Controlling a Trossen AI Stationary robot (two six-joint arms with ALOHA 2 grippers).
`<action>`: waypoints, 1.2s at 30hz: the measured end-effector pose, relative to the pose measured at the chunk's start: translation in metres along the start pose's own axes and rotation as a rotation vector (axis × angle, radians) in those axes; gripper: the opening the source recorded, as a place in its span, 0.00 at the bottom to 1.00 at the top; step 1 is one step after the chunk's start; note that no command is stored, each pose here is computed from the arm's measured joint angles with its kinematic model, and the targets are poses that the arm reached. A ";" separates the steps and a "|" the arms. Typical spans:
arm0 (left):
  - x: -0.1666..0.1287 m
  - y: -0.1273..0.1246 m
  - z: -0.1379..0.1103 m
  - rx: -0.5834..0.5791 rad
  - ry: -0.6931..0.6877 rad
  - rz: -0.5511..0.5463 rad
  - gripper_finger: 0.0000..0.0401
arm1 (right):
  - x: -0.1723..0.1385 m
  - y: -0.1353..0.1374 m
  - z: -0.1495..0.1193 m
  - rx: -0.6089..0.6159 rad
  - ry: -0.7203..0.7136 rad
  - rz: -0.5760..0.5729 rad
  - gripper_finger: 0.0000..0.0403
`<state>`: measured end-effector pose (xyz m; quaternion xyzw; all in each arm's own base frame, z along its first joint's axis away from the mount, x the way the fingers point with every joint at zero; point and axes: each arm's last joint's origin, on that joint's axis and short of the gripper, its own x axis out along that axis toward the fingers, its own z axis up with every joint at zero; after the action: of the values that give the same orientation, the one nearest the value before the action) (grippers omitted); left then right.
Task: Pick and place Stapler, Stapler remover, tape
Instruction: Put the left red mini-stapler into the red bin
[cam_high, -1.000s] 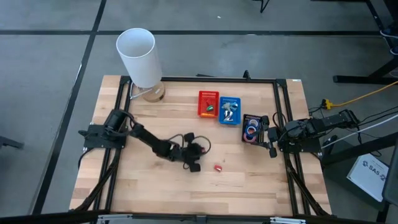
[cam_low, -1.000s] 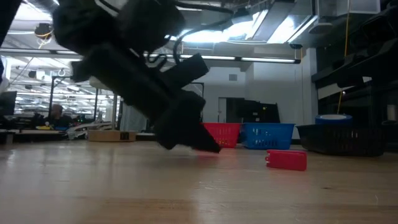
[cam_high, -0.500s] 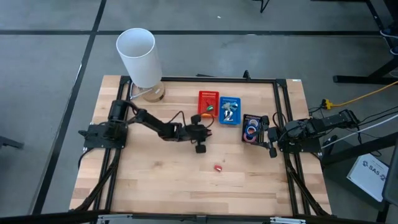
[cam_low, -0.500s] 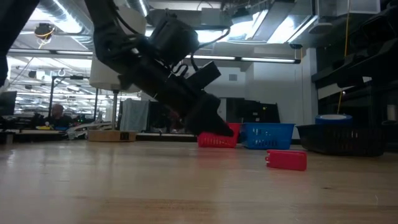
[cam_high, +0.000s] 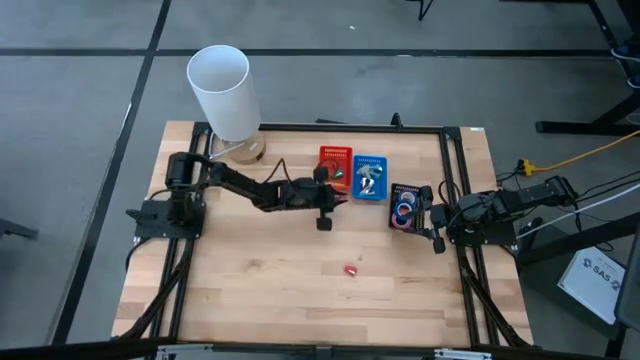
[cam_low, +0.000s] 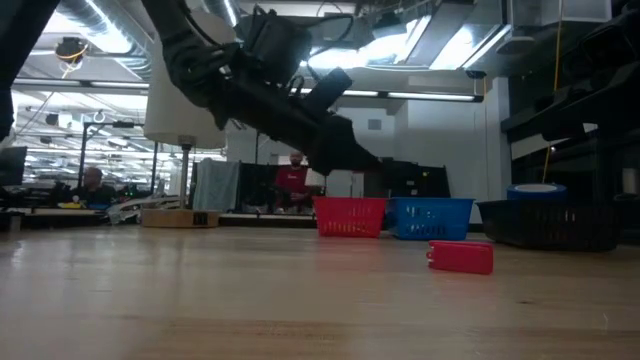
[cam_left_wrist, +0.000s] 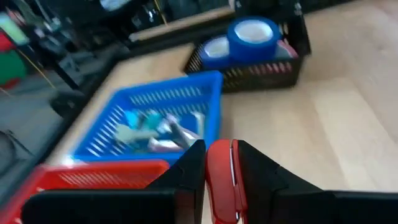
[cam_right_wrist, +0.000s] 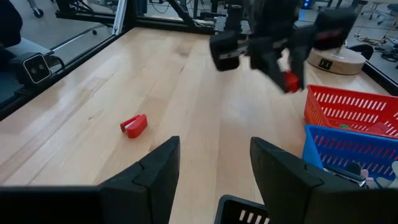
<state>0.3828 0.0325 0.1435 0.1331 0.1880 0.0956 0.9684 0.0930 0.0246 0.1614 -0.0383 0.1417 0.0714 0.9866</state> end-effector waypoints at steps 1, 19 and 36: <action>-0.001 0.003 0.003 0.011 -0.009 0.009 0.16 | 0.000 0.000 0.000 0.000 0.001 0.000 0.49; 0.026 0.086 0.027 0.037 0.135 -0.097 0.16 | 0.000 0.000 0.000 0.000 0.001 0.000 0.49; 0.039 0.109 -0.001 0.005 0.287 -0.090 0.19 | 0.000 0.000 0.000 0.000 0.000 0.000 0.49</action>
<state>0.4030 0.1450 0.1620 0.1117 0.3306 0.0699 0.9345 0.0930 0.0246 0.1614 -0.0384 0.1418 0.0714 0.9866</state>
